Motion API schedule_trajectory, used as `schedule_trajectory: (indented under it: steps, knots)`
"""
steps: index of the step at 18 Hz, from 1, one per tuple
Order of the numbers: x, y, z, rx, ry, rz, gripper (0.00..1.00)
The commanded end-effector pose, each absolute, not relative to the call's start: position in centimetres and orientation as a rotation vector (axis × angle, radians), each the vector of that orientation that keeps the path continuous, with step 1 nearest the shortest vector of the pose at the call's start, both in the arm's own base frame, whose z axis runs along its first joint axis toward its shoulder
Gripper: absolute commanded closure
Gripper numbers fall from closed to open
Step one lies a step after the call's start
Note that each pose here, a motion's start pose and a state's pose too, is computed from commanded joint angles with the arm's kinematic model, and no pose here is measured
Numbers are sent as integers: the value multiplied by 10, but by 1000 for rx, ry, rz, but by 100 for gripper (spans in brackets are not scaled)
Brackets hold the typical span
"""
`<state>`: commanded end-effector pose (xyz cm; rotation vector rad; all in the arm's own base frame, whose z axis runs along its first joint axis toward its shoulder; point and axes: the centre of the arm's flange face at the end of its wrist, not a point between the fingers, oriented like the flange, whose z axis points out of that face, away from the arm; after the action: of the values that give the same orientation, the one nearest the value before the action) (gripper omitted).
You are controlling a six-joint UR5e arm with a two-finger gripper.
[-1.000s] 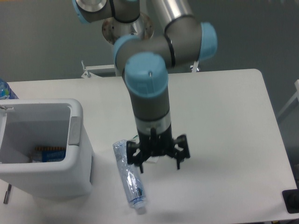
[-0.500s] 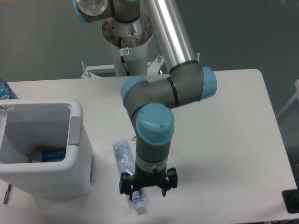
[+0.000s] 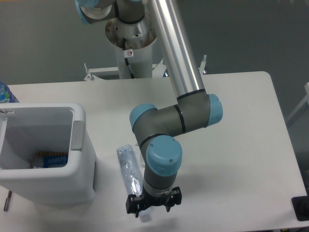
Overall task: Place the trash in the trash can
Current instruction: 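Lower the gripper and close it around the bottle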
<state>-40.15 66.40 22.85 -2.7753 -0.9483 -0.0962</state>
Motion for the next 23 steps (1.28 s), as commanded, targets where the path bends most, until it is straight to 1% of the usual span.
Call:
schedule_trajectory:
  steps: [4,8,14,15,17,19,20,21,23]
  knots:
    - [-399,666,221,-2781,-934,-89,0]
    - [-390,671,206,-2810,-932,-26,0]
    - [-386,675,199,-2818,-933,-23,1]
    - [-385,676,198,-2820,-932,-24,4]
    - [-385,676,198,-2821,-930,-22,8]
    - [-384,676,197,-2823,-931,-23,17]
    - [-384,675,195,-2825,-932,-24,20]
    - [-384,675,194,-2827,-932,-25,20]
    - [-385,675,193,-2832,-935,-9,27]
